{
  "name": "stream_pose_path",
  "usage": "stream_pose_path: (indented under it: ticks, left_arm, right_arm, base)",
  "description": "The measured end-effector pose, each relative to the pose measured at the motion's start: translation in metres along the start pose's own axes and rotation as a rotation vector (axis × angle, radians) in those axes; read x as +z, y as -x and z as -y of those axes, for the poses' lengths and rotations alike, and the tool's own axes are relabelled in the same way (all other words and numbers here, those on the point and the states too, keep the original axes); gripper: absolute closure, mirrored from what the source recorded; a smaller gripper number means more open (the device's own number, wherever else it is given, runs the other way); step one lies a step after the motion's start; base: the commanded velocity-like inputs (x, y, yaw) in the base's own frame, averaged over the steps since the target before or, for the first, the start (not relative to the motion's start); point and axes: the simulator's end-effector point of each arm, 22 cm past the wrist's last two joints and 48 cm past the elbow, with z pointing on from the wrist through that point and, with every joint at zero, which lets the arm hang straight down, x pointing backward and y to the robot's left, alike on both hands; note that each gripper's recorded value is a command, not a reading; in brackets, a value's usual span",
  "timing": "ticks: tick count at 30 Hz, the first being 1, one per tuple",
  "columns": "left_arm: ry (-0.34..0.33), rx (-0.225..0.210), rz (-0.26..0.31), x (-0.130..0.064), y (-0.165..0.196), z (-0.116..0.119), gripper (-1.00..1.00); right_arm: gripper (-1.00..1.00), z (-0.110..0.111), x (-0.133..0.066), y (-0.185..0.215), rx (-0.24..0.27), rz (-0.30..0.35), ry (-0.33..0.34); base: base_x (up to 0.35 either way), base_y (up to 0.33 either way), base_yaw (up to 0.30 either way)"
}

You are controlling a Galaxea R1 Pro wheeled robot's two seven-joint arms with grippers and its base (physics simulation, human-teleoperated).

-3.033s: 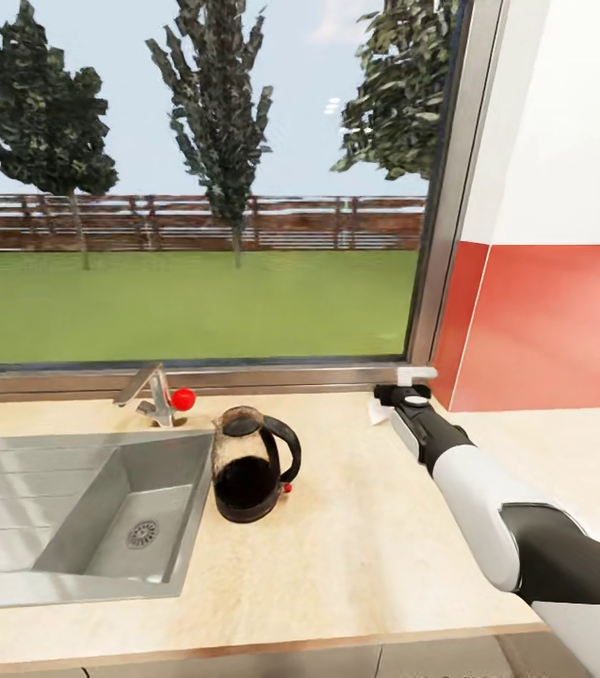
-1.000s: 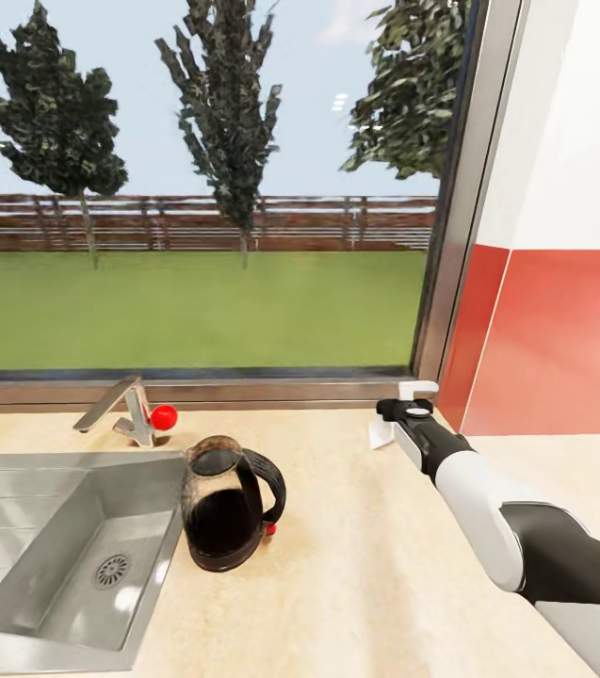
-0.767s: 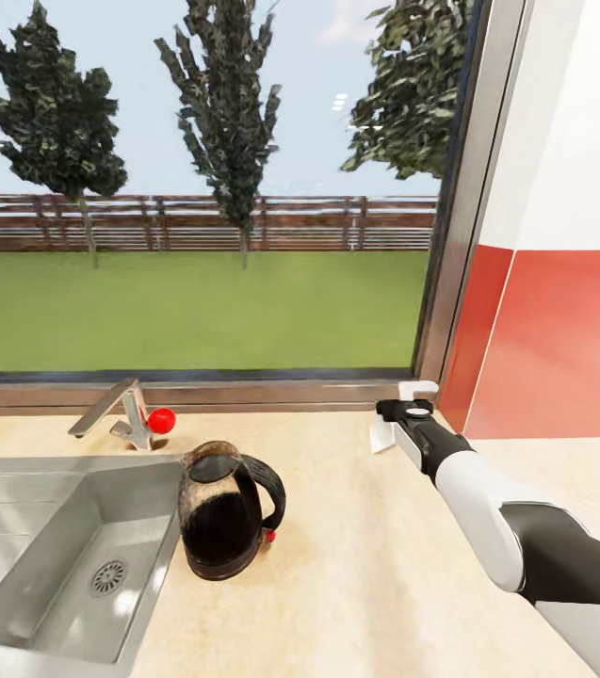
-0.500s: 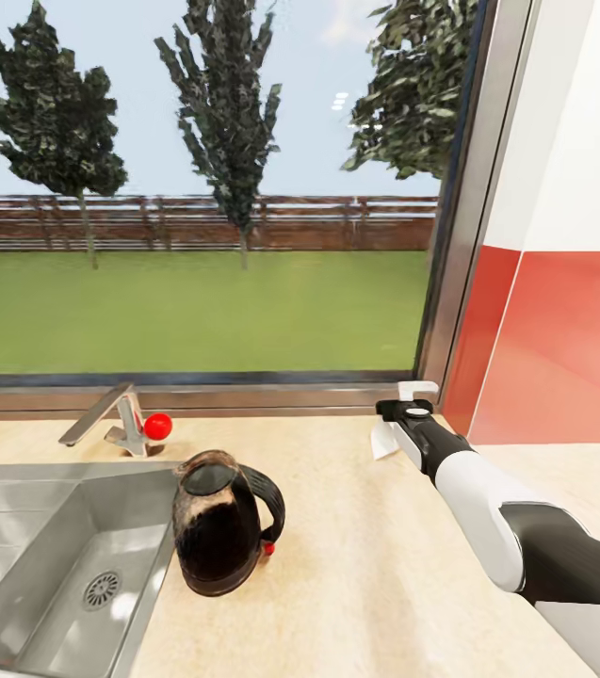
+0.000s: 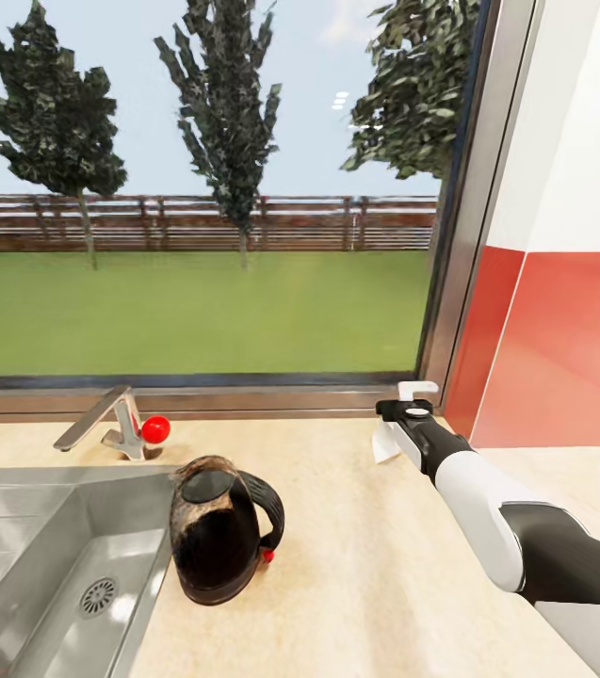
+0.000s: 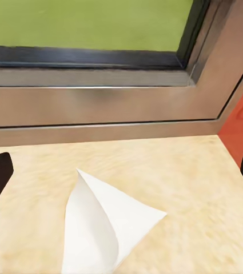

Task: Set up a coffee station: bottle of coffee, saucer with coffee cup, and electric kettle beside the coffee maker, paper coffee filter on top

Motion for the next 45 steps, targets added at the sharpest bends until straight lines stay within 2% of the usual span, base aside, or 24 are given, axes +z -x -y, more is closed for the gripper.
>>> stream_pose_path:
  ticks: [5,12,15,16,17,22,45]
  left_arm:
    - [-0.003,0.003,-0.002,0.000,-0.001,0.003,-1.00]
    - [-0.006,0.003,-0.008,0.000,-0.003,0.003,-1.00]
    - [-0.005,0.003,-0.026,0.000,-0.007,0.003,-1.00]
    - [-0.003,0.004,-0.064,0.000,-0.016,0.002,-1.00]
    - [-0.002,0.004,-0.067,0.000,-0.016,0.002,-1.00]
    - [-0.002,0.004,-0.073,-0.001,-0.018,0.001,-1.00]
    - [-0.004,0.008,-0.087,-0.001,-0.023,0.003,-1.00]
  right_arm:
    - [-1.00,-0.003,0.000,-0.015,-0.006,-0.029,0.003]
    - [-1.00,-0.003,0.000,-0.020,-0.009,-0.039,0.003]
    - [-1.00,-0.003,0.000,-0.020,-0.009,-0.040,0.003]
    - [-1.00,-0.002,0.001,-0.026,-0.012,-0.051,0.002]
    - [-1.00,-0.002,0.001,-0.029,-0.014,-0.058,0.002]
    - [-1.00,-0.003,0.000,-0.043,-0.022,-0.086,0.003]
    - [-1.00,-0.005,0.005,-0.050,-0.019,-0.098,0.005]
  base:
    - [0.004,0.000,0.000]
    - [0.008,0.000,0.000]
    - [0.089,0.000,0.000]
    - [0.027,0.000,0.000]
    - [0.017,0.000,0.000]
    - [0.005,0.000,0.000]
    - [0.000,0.000,0.030]
